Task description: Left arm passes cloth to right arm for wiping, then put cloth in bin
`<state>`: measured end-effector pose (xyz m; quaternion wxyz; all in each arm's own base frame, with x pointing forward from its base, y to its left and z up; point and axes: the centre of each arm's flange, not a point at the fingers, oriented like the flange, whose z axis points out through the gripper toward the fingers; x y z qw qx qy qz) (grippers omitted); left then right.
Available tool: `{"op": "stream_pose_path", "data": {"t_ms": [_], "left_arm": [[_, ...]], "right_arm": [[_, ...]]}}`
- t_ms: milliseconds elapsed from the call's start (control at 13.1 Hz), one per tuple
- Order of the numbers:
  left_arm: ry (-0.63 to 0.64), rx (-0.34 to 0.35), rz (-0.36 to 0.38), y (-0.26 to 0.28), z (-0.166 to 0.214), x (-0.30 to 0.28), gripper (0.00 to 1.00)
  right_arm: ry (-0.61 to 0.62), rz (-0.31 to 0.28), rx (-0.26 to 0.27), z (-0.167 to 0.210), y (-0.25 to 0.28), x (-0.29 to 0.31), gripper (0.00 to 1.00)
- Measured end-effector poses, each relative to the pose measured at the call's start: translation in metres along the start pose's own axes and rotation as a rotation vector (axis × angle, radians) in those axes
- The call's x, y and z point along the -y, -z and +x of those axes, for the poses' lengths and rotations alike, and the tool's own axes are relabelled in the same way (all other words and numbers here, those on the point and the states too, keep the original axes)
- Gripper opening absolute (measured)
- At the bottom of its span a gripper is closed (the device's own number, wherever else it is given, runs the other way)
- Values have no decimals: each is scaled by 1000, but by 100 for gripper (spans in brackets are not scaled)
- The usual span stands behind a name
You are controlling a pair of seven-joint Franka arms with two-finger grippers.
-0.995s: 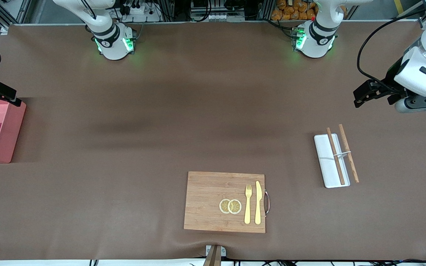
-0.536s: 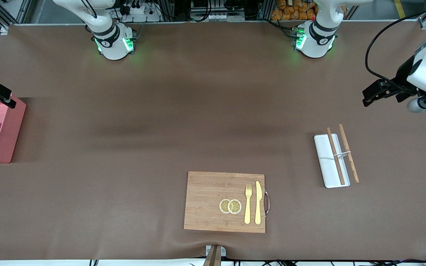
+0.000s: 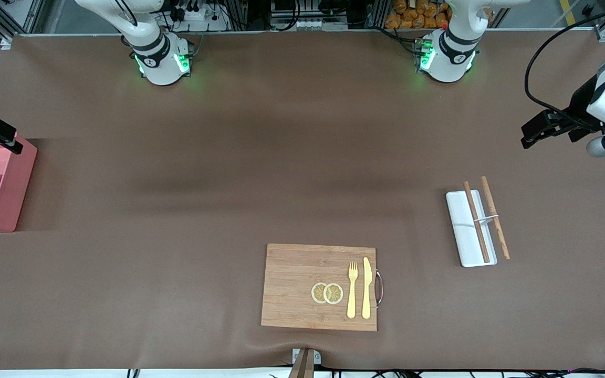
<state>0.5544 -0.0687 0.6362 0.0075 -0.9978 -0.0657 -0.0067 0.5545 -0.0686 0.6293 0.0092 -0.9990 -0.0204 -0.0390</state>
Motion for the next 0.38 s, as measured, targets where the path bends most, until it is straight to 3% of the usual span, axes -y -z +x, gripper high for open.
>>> {"op": "stream_pose_path", "data": {"t_ms": [383], "left_arm": [[-1, -13, -3, 7, -3, 0, 100]], "right_arm": [[0, -5, 1, 0, 0, 0, 100]]}}
